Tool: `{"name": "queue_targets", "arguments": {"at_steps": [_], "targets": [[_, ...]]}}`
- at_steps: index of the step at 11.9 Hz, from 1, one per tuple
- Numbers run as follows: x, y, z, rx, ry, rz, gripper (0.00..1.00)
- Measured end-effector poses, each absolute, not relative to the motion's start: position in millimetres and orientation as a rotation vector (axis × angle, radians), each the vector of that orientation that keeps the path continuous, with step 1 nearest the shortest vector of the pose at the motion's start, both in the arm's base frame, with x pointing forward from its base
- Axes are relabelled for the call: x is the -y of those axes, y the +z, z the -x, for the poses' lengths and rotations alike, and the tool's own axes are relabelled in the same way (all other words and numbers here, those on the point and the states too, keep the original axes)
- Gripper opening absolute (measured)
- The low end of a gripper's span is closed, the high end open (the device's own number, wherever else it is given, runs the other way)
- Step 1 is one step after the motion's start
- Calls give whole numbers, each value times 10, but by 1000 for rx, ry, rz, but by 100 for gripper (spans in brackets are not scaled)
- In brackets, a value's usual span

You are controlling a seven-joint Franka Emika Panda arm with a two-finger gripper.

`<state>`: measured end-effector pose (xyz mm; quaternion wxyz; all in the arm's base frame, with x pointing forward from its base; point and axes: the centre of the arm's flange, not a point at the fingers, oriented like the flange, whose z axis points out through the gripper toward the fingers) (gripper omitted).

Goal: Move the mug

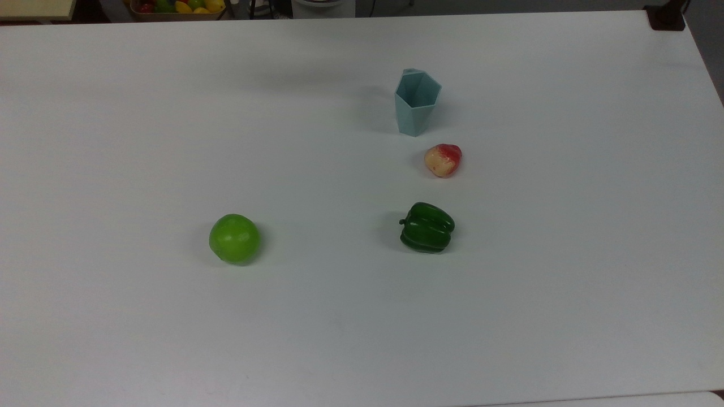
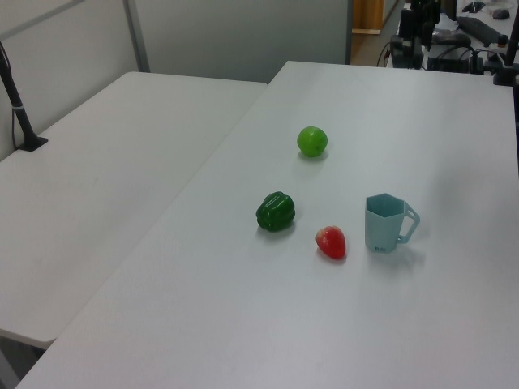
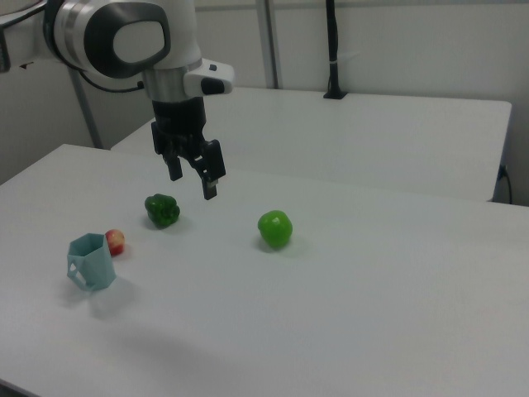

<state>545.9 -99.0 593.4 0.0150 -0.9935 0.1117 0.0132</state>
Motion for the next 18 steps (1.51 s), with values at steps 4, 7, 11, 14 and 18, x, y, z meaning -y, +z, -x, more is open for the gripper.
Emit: {"name": "queue_targets", "arguments": {"at_steps": [4, 7, 11, 14, 18], "targets": [[989, 5933, -5458, -347, 43, 3092, 100], [984, 5933, -5459, -346, 42, 3091, 100], [762, 5935, -5494, -277, 41, 3079, 100], [200, 5939, -5544, -124, 43, 3075, 100], [-471, 5786, -5395, 62, 129, 3077, 100]]}}
